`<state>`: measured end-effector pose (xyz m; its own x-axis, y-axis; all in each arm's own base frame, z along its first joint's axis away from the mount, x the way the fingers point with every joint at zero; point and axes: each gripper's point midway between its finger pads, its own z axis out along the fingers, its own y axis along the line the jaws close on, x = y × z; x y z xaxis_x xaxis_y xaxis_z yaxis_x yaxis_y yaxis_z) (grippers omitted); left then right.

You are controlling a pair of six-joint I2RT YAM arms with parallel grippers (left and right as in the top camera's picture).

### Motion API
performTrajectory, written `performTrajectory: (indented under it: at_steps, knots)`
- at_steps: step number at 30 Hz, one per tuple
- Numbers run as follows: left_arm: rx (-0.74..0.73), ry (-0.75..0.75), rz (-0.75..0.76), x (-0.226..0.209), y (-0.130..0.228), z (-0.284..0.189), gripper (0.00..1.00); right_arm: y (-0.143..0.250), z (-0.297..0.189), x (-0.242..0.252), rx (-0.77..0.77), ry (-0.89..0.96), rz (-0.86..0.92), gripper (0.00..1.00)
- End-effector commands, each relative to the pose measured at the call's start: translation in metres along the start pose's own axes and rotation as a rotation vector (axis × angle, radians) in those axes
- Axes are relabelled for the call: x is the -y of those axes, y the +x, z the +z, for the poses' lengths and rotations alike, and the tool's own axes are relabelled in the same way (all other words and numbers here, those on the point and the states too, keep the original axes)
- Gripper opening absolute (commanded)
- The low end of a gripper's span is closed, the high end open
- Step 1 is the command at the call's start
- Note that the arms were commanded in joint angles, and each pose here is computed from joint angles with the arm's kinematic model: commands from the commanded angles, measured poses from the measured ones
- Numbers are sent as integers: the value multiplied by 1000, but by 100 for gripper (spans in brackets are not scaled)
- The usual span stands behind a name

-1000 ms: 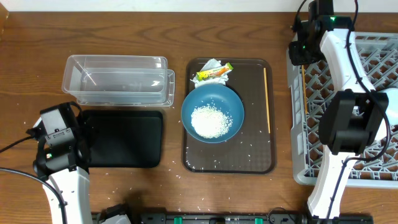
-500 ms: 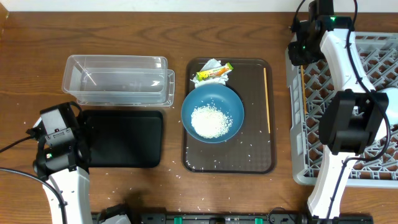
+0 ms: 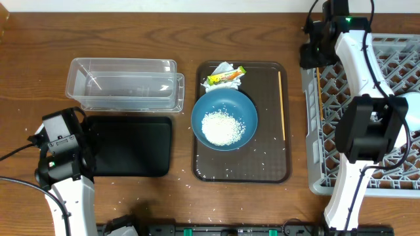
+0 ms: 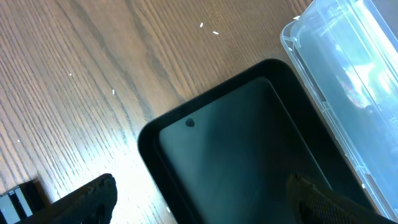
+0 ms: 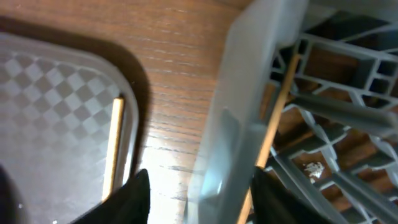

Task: Sort waste into correct bins and load items into the dishwasher rack
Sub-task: 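Release the chopstick in the rack and raise the right gripper, then move the right gripper back to the remaining chopstick on the tray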

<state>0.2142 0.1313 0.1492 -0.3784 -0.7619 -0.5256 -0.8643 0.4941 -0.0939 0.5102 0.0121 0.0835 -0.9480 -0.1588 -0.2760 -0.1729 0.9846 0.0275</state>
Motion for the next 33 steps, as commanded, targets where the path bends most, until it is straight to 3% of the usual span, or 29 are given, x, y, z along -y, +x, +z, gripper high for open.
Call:
performTrajectory:
  at_steps: [1, 4, 8, 10, 13, 14, 15, 19, 21, 27, 29, 33]
  knots:
    - [20, 0, -19, -1, -7, -4, 90, -14, -36, -10, 80, -13, 62, 56]
    - [20, 0, -19, -1, -7, -4, 90, -19, -62, -8, 127, 5, 95, 63]
    - [20, 0, -19, -1, -7, -4, 89, -21, -110, -7, 207, 31, 159, 87]
    - [20, 0, -19, -1, -7, -4, 90, -19, -131, -13, 234, 13, 183, 88]
    - [20, 0, -19, -1, -6, -4, 89, -13, -151, -34, 243, -56, 199, 81]
    - [20, 0, -19, -1, -7, -4, 89, -10, -153, -41, 234, -75, 190, 70]
    - [20, 0, -19, -1, -6, -4, 89, -6, -152, -49, 214, -86, 180, 53]
    - [20, 0, -19, -1, -7, -4, 90, 15, -137, -74, 98, -104, 179, 23]
    - [20, 0, -19, -1, -7, -4, 89, 21, -124, -81, 50, -87, 200, 15]
    - [20, 0, -19, -1, -7, -4, 89, 35, -79, -90, -56, 10, 214, 8]
    - [20, 0, -19, -1, -7, -4, 90, 39, -66, -94, -93, 13, 206, 25]
    - [20, 0, -19, -1, -6, -4, 90, 50, -41, -99, -168, 11, 199, 35]
